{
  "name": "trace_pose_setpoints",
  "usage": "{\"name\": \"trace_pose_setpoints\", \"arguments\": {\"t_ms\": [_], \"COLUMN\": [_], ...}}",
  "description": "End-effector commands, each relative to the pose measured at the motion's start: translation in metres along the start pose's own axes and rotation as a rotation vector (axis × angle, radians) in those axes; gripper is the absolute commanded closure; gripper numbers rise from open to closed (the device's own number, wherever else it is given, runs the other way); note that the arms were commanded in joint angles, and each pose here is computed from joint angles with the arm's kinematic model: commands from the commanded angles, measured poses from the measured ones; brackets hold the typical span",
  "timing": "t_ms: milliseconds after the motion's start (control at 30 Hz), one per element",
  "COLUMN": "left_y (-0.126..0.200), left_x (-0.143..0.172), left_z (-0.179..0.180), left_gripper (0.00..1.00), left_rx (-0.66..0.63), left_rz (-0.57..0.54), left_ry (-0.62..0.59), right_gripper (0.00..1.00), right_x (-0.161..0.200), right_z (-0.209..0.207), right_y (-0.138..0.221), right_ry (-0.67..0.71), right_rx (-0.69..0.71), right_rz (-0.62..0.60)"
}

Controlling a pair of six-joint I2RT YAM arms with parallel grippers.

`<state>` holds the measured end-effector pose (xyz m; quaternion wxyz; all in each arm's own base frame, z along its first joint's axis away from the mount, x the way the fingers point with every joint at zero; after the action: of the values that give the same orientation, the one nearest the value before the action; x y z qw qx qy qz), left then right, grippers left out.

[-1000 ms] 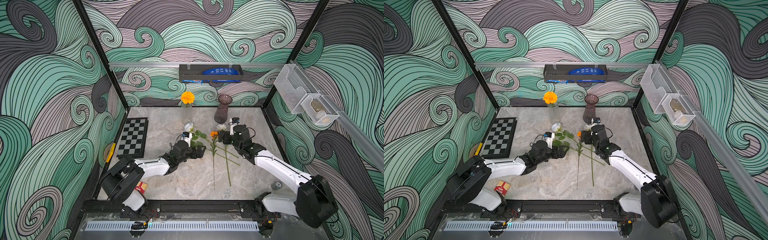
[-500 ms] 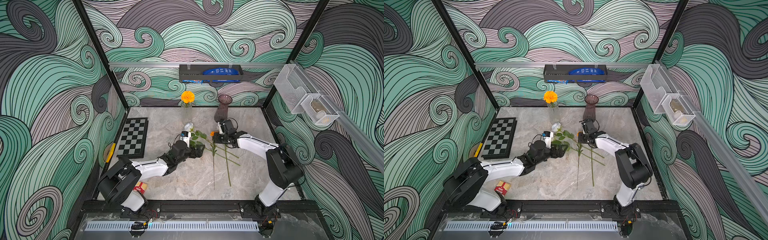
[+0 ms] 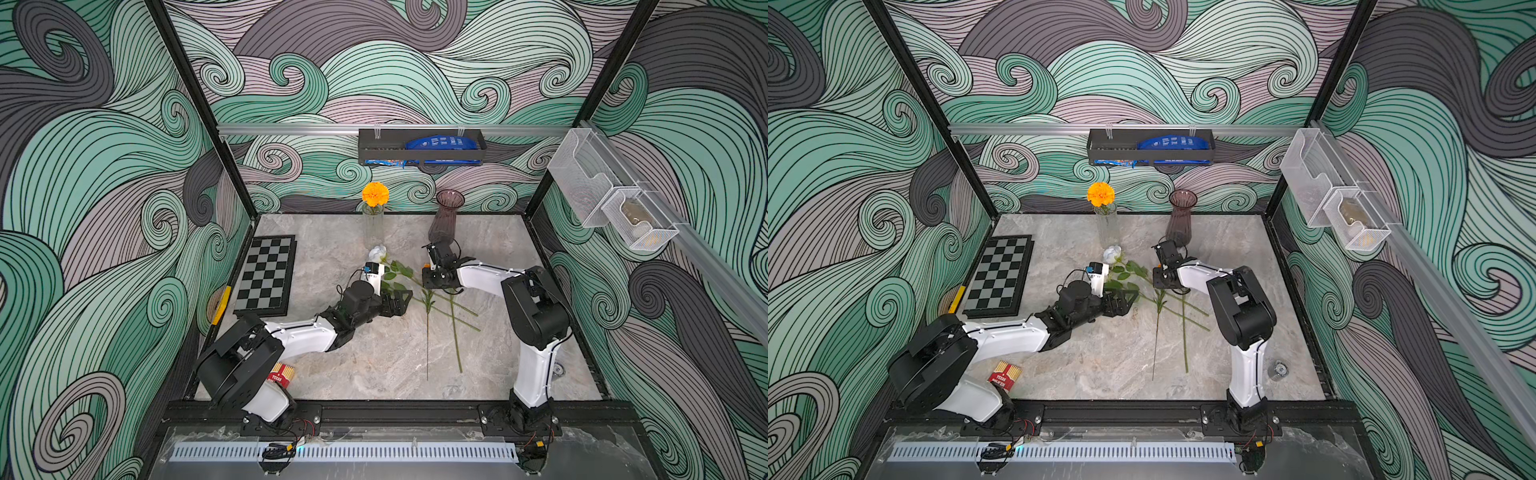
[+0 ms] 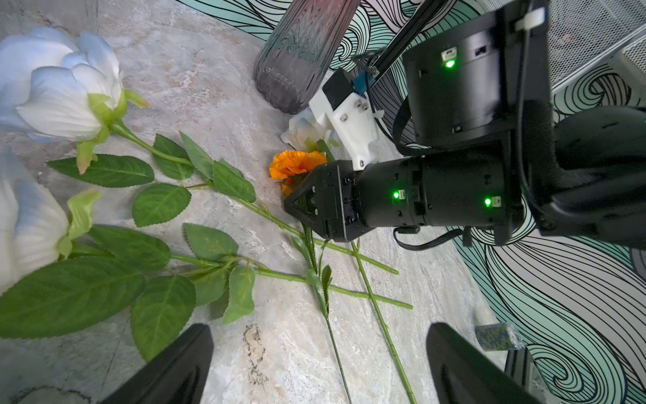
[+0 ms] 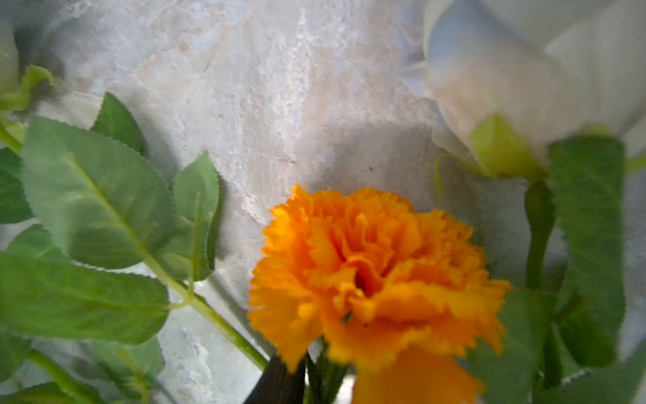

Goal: Arrange the flowers in different vases according to their colors
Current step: Pick up the flower at the center of the board.

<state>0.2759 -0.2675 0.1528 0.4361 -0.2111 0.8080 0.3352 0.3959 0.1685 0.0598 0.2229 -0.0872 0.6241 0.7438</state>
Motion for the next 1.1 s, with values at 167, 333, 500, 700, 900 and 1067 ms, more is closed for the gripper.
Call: {"name": "trace_pose_setpoints", "arguments": {"t_ms": [167,333,500,700,900,1067], "left_y": [-0.006,-0.007,-0.008,0.009,0.064,0.107], "left_x": [0.001,0.002,0.001,-0.011,-0.02,-0.013], "left_z": [-0.006,-0.003,-0.001,0.033,0.083,0.125], "left_gripper": [0.01,0.01,0.01,0.02,0.01,0.01], "left_rx": [0.054,0.035,0.013,-0.202,-0.314,-0.362], "left_rz": [0.01,0.009,0.011,-0.058,-0.275,-0.401], "left_ry": [-0.028,-0.025,-0.024,0.055,0.24,0.396], "right_gripper": [0.92,1.0,1.0,1.0,1.0,1.0], "right_x": [-0.01,-0.024,-0.039,-0.059,-0.068,-0.068], "right_z": [0.01,0.02,0.029,0.039,0.041,0.037], "right_y": [0.025,0.058,0.094,0.153,0.236,0.285], "right_ry": [0.002,0.011,0.012,-0.033,-0.074,-0.115], "right_rx": [-0.04,-0.11,-0.177,-0.314,-0.585,-0.735], "right_rz": [-0.041,-0.102,-0.178,-0.357,-0.706,-0.916]}}
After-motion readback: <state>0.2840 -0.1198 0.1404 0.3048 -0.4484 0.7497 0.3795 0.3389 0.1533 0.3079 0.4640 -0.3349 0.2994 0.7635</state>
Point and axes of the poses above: each gripper's point midway between its finger pads, its own y axis back along the fingers, its own z axis along the line the jaws close on, x = y × z, the point moved 5 cm from there along y, back along the fingers, and after that the axes turned 13 degrees about -y, right-handed, at the moved point
